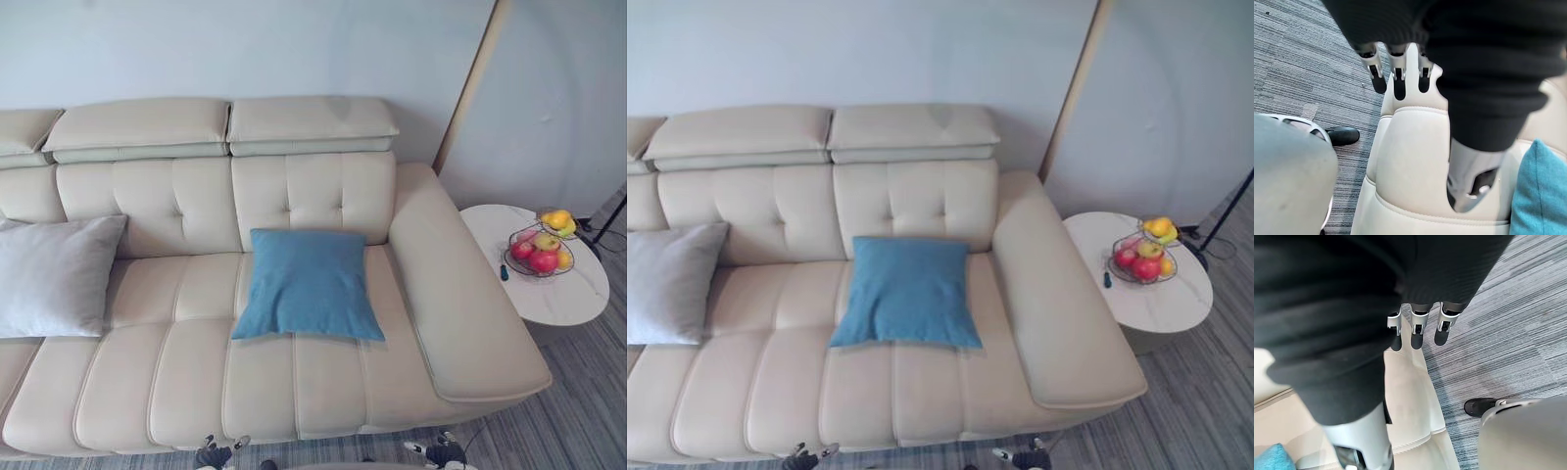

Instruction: Pick up cushions and gather them together orderly.

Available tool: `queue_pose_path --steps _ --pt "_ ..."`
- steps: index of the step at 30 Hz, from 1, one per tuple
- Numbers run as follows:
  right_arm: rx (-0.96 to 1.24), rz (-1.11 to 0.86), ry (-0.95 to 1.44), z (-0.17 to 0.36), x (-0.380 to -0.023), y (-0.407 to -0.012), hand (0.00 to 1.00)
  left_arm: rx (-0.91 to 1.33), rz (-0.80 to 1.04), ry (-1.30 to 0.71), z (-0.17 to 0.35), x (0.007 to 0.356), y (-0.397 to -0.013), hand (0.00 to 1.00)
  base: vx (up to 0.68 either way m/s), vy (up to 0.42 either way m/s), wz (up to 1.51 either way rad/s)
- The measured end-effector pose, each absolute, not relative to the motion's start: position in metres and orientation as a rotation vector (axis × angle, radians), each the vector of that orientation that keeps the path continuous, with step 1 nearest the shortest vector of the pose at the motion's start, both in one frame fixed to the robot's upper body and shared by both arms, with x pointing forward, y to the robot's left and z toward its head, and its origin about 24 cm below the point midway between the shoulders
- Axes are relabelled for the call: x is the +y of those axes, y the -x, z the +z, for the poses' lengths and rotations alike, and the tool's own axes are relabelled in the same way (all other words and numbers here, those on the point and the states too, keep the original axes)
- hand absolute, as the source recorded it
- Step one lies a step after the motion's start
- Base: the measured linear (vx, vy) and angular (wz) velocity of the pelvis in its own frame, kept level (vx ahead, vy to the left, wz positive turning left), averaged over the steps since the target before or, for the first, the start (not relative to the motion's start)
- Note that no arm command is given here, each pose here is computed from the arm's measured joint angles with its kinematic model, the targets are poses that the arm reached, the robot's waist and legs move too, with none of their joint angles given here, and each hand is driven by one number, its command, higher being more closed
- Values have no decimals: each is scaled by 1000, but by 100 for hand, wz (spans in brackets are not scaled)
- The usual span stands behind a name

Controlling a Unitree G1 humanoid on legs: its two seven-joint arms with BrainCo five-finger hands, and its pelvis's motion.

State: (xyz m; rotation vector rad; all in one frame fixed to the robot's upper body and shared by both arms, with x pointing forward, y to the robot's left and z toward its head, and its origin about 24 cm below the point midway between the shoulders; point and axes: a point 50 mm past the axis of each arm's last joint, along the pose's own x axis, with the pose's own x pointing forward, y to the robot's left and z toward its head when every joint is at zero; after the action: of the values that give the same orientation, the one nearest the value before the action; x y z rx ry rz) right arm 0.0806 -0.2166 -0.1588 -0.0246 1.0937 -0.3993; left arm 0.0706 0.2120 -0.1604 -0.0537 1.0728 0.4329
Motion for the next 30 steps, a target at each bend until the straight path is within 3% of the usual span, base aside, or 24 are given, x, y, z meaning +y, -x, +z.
queue_pose_path --steps 22,26,30 --pt "1125 -433 -58 -161 -214 -92 0 1114 412 6 -162 217 -68 0 2 1 -8" --pt "1028 -369 -13 -151 -208 -125 0 1070 398 6 -159 215 -90 0 -67 5 -82" --pt "913 -318 46 -136 -202 -156 0 962 338 0 -148 202 -135 0 -154 -8 -70"
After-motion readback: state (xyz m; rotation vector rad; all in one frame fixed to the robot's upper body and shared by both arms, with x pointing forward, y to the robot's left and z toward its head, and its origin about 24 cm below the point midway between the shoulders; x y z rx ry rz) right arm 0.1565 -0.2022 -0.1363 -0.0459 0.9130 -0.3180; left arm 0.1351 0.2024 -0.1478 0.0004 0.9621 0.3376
